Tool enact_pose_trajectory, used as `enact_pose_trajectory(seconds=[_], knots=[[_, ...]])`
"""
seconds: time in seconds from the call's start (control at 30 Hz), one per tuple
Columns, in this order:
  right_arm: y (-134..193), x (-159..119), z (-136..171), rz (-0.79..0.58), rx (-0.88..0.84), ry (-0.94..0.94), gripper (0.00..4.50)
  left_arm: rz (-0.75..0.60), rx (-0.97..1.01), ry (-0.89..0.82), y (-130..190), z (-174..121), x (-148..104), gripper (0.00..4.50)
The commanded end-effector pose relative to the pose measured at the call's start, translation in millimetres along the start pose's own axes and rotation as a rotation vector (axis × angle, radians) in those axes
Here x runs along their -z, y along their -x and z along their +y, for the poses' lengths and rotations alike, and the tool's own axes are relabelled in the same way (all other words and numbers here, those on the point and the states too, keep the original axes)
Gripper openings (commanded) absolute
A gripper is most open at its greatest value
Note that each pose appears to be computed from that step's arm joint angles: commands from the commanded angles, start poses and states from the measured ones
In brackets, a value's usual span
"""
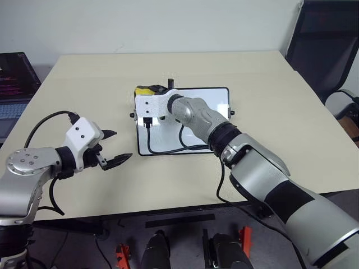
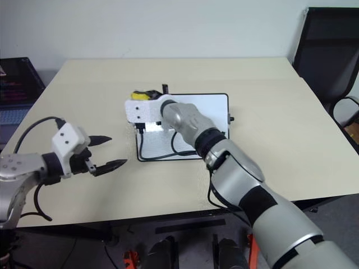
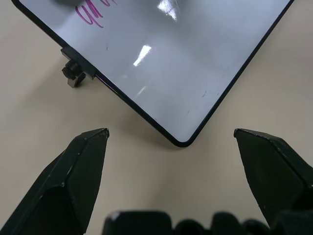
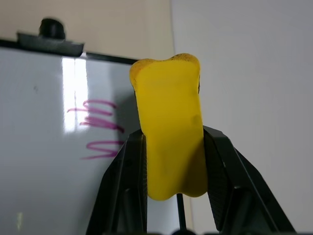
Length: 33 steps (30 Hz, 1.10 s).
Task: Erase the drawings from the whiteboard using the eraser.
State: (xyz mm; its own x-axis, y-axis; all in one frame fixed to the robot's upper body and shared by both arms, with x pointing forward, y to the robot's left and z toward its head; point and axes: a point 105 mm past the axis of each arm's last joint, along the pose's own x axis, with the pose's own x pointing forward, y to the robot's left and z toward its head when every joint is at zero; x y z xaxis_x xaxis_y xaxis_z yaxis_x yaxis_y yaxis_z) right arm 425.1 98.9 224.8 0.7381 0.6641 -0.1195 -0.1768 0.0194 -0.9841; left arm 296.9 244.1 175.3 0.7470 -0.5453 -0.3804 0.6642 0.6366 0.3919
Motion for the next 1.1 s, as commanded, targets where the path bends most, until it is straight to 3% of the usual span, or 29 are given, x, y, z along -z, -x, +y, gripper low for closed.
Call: enact_pose_trajectory(seconds=[0.03, 0.27, 0.4, 0.5, 0.8, 1.0, 1.1], knots=[[0, -7, 0, -0.016, -0.062, 0.059, 1.19, -0.033, -0.009, -0.036, 0, 2, -11, 4.50], [3, 1, 21, -0.005, -0.199, 0.054, 1.17, -0.083, -0.091, -0.043, 4, 18, -20, 4.50], [2, 4, -8, 0.013, -0.040, 0.018, 1.17, -0.131, -0.167, 0.003, 6, 35, -27, 4.50], [3, 10, -10, 0.037, -0.032, 0.018, 1.17, -0.131, -0.169, 0.005, 6, 37, -27, 4.50], [7, 22, 44, 0.058, -0.289, 0.080, 1.16, -0.134, -0.172, 0.010, 7, 39, -28, 4.50], [6, 26, -12, 0.087, 0.001, 0.008, 1.16, -0.129, -0.170, 0.010, 8, 38, -27, 4.50], [7, 29, -21, 0.095, 0.048, 0.008, 1.16, -0.129, -0.167, 0.010, 8, 38, -27, 4.50]])
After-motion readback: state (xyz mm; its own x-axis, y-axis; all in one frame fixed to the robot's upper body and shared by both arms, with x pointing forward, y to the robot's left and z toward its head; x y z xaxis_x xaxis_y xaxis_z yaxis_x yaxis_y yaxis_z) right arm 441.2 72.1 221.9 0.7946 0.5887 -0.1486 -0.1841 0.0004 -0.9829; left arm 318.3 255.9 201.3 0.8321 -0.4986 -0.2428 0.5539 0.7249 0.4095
